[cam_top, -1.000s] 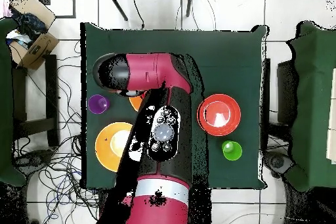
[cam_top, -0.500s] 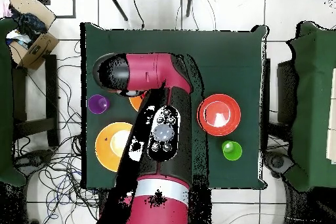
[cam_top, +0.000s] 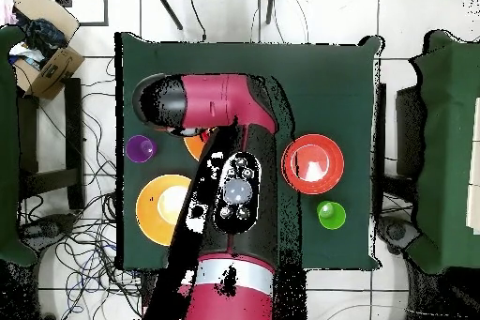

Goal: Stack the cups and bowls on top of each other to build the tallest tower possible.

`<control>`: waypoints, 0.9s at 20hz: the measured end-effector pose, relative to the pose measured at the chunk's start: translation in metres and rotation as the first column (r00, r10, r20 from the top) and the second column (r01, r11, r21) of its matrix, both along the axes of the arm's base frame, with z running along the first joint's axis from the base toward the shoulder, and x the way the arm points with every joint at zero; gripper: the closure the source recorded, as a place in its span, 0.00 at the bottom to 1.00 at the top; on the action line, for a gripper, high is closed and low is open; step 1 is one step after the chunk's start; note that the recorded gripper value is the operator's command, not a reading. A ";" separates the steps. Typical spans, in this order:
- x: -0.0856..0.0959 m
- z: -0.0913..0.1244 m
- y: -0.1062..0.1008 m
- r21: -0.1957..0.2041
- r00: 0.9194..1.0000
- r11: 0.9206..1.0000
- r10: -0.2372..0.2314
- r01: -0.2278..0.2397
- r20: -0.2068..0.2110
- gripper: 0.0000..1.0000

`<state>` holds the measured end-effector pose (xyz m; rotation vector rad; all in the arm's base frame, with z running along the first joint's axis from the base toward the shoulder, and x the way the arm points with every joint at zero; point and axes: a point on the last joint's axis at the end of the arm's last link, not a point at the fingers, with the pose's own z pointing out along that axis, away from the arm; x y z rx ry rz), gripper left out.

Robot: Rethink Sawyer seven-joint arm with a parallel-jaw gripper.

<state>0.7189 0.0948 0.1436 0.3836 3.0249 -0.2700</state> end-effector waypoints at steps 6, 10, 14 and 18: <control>0.007 0.022 0.003 0.013 0.999 1.000 -0.004 0.004 0.035 0.00; 0.012 0.041 0.006 0.026 0.998 1.000 -0.009 0.008 0.063 0.00; 0.016 0.057 0.010 0.046 0.996 0.999 -0.020 0.016 0.087 0.00; 0.018 0.065 0.012 0.054 0.995 0.998 -0.023 0.018 0.100 0.00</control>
